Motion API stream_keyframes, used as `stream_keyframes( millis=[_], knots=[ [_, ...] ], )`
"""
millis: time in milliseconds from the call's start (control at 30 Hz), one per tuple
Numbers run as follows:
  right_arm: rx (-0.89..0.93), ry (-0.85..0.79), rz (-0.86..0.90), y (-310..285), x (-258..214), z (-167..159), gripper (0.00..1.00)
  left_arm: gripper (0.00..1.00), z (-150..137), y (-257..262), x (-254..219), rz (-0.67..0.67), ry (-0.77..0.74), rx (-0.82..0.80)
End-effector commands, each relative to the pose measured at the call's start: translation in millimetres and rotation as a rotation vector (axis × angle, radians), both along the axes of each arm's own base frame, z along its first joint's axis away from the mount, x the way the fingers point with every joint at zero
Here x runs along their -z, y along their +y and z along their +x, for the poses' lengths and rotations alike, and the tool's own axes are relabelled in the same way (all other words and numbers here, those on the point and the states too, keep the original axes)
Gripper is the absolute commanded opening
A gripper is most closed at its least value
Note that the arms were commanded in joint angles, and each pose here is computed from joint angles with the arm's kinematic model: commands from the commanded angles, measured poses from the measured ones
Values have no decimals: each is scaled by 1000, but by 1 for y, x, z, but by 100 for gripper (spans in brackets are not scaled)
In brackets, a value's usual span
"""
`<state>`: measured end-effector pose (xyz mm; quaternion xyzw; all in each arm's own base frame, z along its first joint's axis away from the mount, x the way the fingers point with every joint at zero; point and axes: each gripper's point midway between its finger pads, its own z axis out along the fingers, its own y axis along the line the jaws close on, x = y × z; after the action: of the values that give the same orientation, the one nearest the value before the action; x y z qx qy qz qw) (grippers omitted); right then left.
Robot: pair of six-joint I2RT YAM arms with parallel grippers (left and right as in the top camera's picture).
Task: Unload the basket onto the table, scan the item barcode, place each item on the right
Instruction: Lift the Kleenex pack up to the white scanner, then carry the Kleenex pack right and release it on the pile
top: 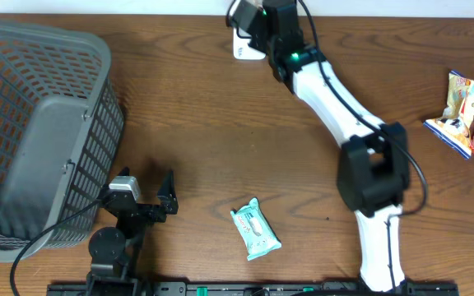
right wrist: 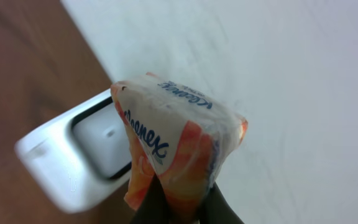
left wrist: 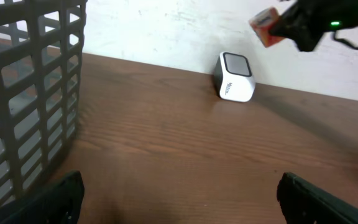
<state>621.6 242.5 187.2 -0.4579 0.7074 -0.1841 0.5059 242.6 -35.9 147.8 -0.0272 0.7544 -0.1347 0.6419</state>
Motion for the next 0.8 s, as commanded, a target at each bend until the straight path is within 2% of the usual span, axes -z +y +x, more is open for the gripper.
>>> stream_keyframes(
  millis=[0,167,500,600,767],
  knots=[
    [66,-19,-65,-5,18,28,1,98,0,0,17,-10,43,1],
    [98,-15,-153,-7,39,43,1,98,0,0,17,-10,43,1],
    [122,18,-197,-23,33,38,1,98,0,0,17,-10,43,1],
    [191,66,-224,-57,24,34,1,98,0,0,17,-10,43,1],
    [398,216,-206,-164,19,19,1,98,0,0,17,-10,44,1]
  ],
)
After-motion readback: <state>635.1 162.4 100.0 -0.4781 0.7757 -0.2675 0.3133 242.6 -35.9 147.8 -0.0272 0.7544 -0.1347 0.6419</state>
